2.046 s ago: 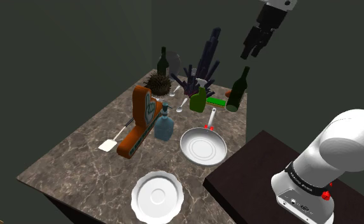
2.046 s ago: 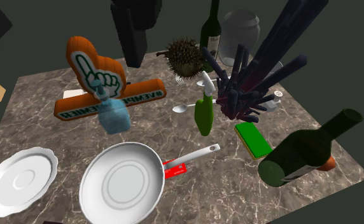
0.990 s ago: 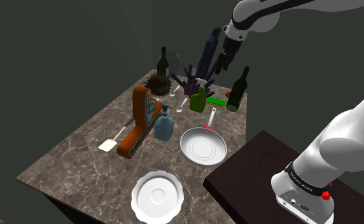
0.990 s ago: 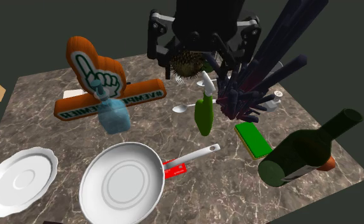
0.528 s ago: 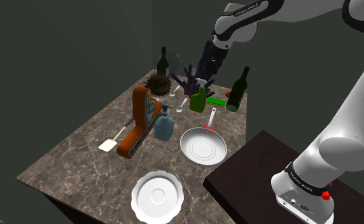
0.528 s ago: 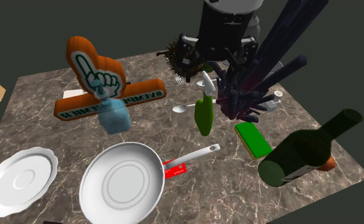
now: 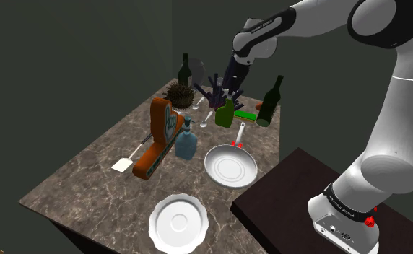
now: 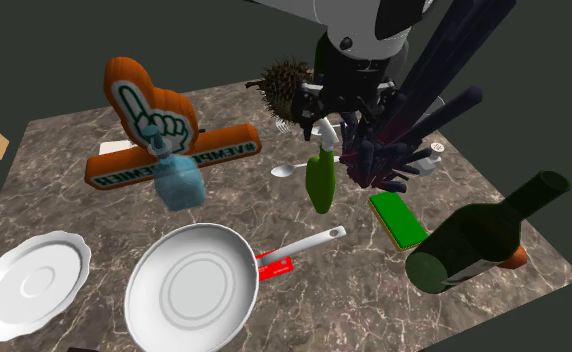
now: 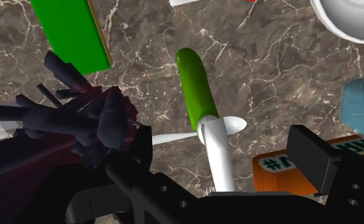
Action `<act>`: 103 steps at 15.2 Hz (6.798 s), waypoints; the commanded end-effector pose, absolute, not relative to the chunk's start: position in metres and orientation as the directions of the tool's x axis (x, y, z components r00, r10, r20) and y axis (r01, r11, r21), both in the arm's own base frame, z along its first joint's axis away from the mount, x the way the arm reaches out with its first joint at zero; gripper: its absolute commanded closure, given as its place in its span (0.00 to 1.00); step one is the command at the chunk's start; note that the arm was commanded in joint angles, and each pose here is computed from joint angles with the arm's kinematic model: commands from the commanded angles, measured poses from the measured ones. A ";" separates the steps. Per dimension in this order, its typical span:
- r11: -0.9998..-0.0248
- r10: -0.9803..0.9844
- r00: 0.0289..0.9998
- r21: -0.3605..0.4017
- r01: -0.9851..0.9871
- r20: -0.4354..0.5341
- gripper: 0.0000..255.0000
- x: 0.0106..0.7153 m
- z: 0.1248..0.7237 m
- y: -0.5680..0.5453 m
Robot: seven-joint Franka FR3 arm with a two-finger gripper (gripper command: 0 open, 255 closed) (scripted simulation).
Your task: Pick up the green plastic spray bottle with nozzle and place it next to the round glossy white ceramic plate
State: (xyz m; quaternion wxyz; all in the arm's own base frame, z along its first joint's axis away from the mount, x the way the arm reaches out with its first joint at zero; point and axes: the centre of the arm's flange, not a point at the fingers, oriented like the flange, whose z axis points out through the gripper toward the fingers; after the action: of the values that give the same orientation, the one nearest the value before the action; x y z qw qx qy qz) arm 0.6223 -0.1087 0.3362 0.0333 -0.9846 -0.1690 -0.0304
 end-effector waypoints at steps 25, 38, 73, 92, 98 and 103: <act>-0.941 0.331 0.941 -0.055 0.335 0.071 1.00 0.624 0.333 -0.107; -0.941 0.331 0.941 -0.055 0.335 0.071 1.00 0.624 0.401 -0.107; -0.941 0.331 0.941 -0.055 0.335 0.071 1.00 0.624 0.586 -0.107; -0.941 0.331 0.941 -0.055 0.335 0.071 1.00 0.512 0.627 -0.014; -0.941 0.331 0.941 -0.055 0.335 0.071 1.00 0.451 0.627 0.036; -0.941 0.331 0.941 -0.055 0.335 0.071 1.00 0.400 0.628 0.078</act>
State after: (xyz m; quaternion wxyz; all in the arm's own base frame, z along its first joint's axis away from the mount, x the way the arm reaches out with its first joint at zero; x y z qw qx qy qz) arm 0.4097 0.0674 0.6273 0.0334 -0.9845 -0.1696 -0.0304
